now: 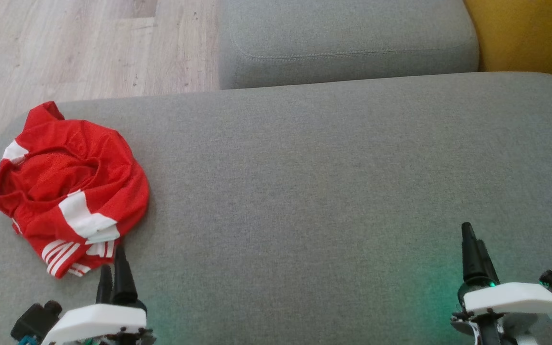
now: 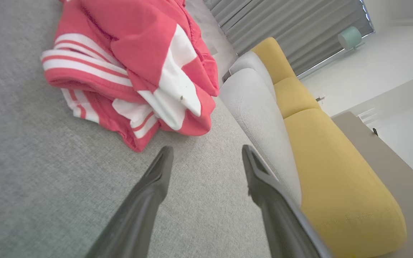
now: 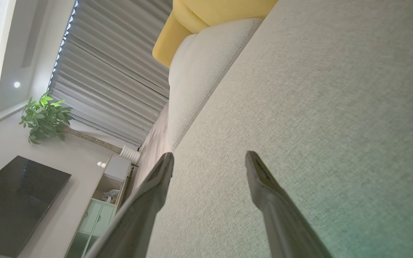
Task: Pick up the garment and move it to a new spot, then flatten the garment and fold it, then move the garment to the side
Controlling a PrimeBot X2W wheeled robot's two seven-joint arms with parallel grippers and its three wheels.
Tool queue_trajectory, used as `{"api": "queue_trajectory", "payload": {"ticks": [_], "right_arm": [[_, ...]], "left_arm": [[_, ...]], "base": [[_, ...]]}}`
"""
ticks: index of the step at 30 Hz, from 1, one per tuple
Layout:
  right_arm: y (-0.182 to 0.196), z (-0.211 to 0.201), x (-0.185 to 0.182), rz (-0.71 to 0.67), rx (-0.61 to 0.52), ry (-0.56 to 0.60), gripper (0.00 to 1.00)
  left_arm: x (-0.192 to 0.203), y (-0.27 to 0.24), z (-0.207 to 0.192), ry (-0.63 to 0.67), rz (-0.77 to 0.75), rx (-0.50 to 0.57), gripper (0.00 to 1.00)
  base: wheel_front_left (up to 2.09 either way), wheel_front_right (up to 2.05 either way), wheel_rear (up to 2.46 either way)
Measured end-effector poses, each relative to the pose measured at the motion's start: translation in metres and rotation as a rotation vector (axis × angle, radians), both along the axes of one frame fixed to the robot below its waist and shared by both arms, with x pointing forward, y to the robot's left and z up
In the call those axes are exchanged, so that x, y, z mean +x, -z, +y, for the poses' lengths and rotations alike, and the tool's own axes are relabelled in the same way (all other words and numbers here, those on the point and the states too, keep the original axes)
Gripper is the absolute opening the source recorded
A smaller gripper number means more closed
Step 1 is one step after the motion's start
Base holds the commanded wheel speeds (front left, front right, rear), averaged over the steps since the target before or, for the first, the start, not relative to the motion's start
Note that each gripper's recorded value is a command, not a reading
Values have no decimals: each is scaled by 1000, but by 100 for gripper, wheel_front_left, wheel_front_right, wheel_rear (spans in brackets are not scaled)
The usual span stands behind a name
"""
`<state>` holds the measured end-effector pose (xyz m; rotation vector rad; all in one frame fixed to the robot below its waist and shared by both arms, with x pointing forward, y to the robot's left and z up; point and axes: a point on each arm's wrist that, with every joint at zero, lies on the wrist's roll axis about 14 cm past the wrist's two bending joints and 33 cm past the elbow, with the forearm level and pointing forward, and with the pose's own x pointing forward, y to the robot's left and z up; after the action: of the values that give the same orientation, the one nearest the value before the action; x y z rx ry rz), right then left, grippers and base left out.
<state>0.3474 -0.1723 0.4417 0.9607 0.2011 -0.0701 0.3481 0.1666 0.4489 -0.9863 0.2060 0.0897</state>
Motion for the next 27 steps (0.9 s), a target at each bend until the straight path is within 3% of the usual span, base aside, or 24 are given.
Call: {"api": "queue_trajectory", "payload": {"ticks": [27], "right_arm": [[-21, 24, 6, -109, -327, -123, 100]], "left_arm": [[1, -23, -11, 52, -99, 334, 100]], "base": [[0, 0, 0]]}}
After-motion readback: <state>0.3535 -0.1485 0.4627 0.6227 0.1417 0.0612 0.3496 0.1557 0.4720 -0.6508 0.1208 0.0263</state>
